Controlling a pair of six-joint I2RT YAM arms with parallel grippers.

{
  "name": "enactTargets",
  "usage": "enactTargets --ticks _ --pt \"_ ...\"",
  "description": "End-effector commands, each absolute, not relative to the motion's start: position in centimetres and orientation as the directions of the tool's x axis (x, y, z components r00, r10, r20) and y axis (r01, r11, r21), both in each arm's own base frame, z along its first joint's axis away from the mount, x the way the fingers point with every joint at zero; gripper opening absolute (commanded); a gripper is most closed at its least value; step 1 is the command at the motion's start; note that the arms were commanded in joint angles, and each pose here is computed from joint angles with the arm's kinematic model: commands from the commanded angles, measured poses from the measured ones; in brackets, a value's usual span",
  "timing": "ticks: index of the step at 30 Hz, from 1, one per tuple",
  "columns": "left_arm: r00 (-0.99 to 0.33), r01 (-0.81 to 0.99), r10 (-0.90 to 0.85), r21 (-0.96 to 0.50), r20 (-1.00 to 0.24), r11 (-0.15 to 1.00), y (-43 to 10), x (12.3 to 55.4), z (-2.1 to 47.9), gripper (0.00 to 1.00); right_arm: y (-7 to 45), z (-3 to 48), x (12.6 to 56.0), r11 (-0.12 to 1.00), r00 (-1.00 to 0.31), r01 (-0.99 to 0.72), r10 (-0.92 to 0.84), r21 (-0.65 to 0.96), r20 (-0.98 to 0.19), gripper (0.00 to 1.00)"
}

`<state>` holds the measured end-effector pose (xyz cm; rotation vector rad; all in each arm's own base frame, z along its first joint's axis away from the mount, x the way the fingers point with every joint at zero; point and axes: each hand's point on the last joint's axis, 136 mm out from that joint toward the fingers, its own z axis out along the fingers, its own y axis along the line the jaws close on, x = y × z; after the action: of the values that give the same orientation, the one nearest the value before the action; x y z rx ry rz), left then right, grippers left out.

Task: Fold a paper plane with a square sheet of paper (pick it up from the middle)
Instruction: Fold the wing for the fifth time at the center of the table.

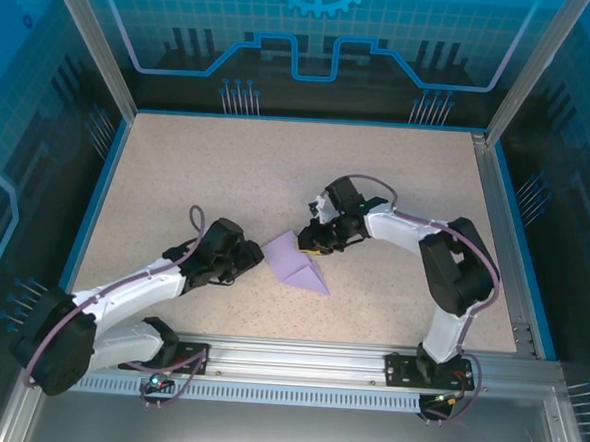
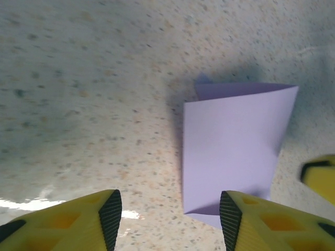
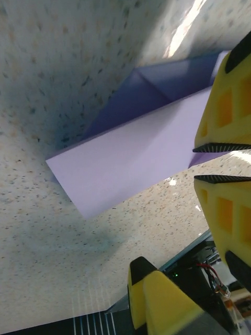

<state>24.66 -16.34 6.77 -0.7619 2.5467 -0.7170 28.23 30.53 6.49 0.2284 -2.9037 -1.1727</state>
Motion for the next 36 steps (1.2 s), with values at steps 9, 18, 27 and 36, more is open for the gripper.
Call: enactTargets --ticks 9,18,27,36 --pt "-0.851 -0.345 -0.510 -0.601 -0.124 0.721 -19.7 25.2 7.2 0.57 29.9 0.9 30.5 0.762 -0.998 0.055 0.045 0.645 0.031 0.20" --pt "-0.852 -0.367 -0.515 -0.588 -0.099 0.721 -20.2 25.3 6.4 0.58 27.2 -2.4 27.9 0.690 -0.887 0.437 0.435 0.577 0.152 0.19" --pt "-0.850 -0.377 -0.518 -0.578 -0.095 0.724 -20.1 25.2 6.2 0.58 27.2 4.3 30.1 0.648 -0.930 0.267 0.367 0.713 0.014 0.22" --pt "-0.851 -0.379 -0.518 -0.575 -0.092 0.725 -20.2 25.3 5.8 0.59 27.3 11.2 26.5 0.678 -0.976 -0.134 0.034 0.723 -0.213 0.20"
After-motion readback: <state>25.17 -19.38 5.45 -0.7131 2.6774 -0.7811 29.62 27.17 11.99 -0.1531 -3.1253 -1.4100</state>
